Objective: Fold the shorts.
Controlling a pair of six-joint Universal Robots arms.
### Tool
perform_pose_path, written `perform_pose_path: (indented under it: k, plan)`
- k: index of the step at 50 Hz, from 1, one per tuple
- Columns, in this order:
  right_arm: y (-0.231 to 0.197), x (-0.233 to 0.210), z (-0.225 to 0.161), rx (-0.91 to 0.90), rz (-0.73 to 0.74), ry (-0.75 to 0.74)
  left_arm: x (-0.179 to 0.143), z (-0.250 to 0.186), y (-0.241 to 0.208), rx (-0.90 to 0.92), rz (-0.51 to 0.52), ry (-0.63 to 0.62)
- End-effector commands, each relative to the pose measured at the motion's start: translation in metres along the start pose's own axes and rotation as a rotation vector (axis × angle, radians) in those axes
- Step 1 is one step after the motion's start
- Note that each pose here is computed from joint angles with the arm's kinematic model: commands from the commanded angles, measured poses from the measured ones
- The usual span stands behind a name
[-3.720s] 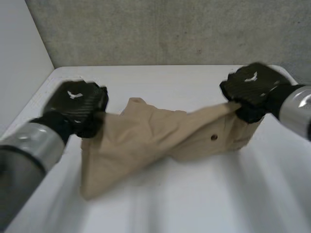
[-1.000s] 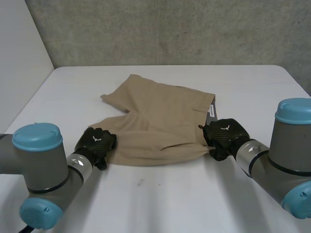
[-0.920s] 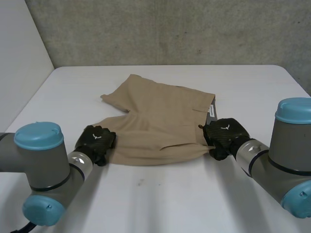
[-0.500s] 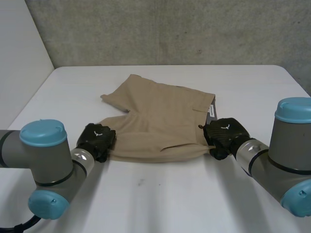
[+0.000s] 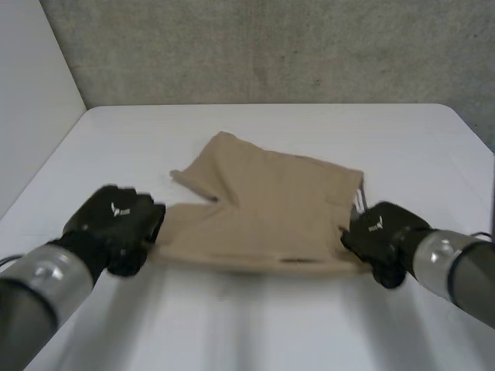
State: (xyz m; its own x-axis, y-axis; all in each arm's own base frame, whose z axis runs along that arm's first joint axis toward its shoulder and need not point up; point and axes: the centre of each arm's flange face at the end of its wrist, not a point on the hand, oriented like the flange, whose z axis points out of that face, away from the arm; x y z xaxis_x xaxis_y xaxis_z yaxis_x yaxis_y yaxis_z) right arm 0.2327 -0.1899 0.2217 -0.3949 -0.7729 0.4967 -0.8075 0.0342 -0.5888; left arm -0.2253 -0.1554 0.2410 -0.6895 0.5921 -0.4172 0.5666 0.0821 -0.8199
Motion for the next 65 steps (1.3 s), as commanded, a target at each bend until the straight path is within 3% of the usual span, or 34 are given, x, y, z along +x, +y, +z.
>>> perform_pose_path:
  k: [1,6,10,23,39,43,48,53,59,65]
  plan:
    - [-0.002,-0.006,-0.029,-0.032,-0.039,-0.058,0.019,-0.024,0.009,-0.060,0.158,0.144]
    - [-0.001,-0.004,-0.025,-0.028,-0.031,-0.045,0.018,-0.002,0.010,-0.023,0.211,0.121]
    - [0.004,0.004,0.002,-0.026,-0.021,-0.008,0.010,0.035,0.004,0.047,0.223,0.047]
    - [-0.010,0.063,0.092,0.116,0.054,0.366,-0.005,0.179,-0.046,0.420,0.273,-0.294]
    - [-0.015,0.105,0.201,0.296,-0.042,0.623,0.005,0.302,-0.052,0.583,0.289,-0.395]
    - [-0.009,0.108,0.218,0.283,-0.036,0.666,0.007,0.312,-0.051,0.613,0.285,-0.410]
    - [-0.010,0.111,0.209,0.264,0.001,0.687,0.018,0.311,-0.045,0.589,0.286,-0.387]
    - [-0.031,0.130,0.156,0.343,0.118,0.714,0.018,0.288,-0.051,0.530,0.256,-0.394]
    - [-0.038,0.117,0.113,0.348,0.224,0.593,0.003,0.237,-0.054,0.461,0.105,-0.364]
    - [-0.002,0.090,0.098,0.161,0.397,0.364,0.006,0.176,-0.043,0.412,-0.109,-0.259]
